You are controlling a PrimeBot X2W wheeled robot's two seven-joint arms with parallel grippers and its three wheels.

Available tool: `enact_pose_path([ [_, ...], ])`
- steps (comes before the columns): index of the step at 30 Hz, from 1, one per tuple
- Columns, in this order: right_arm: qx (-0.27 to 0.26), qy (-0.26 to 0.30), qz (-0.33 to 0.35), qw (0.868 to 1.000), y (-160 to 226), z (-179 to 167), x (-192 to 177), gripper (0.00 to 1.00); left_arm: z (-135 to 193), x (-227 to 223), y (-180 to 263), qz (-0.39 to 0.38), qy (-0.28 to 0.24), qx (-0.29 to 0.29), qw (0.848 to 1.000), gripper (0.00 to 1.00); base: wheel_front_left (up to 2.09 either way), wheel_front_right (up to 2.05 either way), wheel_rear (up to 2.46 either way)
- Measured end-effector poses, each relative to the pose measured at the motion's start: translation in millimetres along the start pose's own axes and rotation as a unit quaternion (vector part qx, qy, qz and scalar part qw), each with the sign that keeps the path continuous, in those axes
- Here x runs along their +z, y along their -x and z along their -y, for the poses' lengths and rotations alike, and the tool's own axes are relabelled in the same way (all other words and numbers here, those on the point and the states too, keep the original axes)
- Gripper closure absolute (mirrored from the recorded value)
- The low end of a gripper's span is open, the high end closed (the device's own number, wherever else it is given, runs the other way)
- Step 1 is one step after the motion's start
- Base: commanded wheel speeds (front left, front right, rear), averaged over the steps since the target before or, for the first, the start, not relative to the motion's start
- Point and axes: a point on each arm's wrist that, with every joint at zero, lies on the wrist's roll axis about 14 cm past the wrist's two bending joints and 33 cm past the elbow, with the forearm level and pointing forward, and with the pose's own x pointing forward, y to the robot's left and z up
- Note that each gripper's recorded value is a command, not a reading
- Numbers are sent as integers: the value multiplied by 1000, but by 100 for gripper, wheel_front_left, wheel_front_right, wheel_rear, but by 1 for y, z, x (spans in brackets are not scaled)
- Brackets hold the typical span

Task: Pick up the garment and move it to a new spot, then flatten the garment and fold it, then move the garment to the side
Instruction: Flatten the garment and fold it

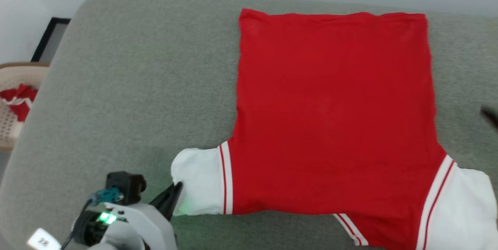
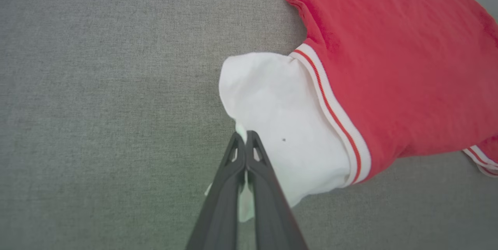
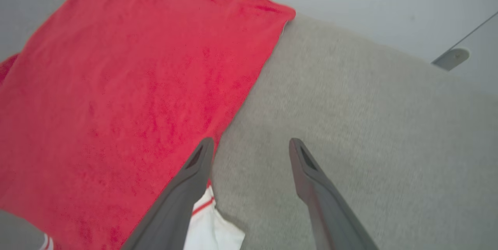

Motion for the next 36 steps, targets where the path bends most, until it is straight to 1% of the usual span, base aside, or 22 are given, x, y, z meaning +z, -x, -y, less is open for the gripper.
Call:
enact_pose_path([
  [2, -9, 14, 46, 999, -8, 2, 34, 0, 3, 2, -1, 5, -2, -5, 1000, 100, 0, 0, 0],
  [5, -27, 28, 86, 996, -26, 8, 70, 0, 10, 7, -4, 16, -1, -15, 1000, 100, 0, 0, 0],
  [9, -37, 36, 98, 994, -58, 10, 99, 0, 15, 10, -8, 24, 0, -22, 999, 100, 0, 0, 0],
  [12, -47, 40, 91, 994, -84, 15, 112, 0, 17, 10, -11, 27, 7, -25, 999, 100, 0, 0, 0],
  [14, -50, 39, 75, 995, -104, 17, 112, 0, 15, 9, -14, 27, 7, -22, 999, 100, 0, 0, 0],
  [19, -58, 12, 31, 998, -148, 26, 105, 0, 10, 3, -19, 21, 16, -16, 1000, 100, 0, 0, 0],
  [23, -75, -20, -16, 997, -178, 41, 88, 0, 8, -6, -21, 11, 20, -13, 1000, 100, 0, 0, 0],
  [25, -78, -38, -39, 995, -193, 43, 77, 0, 6, -9, -23, 6, 23, -8, 1000, 100, 0, 0, 0],
  [30, -70, -80, -89, 990, -228, 34, 47, 0, -1, -23, -24, -12, 31, 4, 999, 100, 0, 0, 0],
  [32, -69, -90, -102, 988, -237, 32, 43, 0, -4, -26, -25, -16, 32, 9, 999, 100, 0, 0, 0],
  [33, -70, -94, -115, 986, -240, 32, 38, 60, -6, -27, -25, -17, 33, 12, 999, 100, 0, 0, 0],
  [34, -71, -93, -125, 985, -243, 33, 36, 100, -7, -29, -25, -20, 33, 15, 999, 100, 0, 0, 0],
  [36, -74, -90, -139, 983, -247, 33, 34, 100, -10, -32, -26, -24, 35, 19, 999, 100, 0, 0, 0],
])
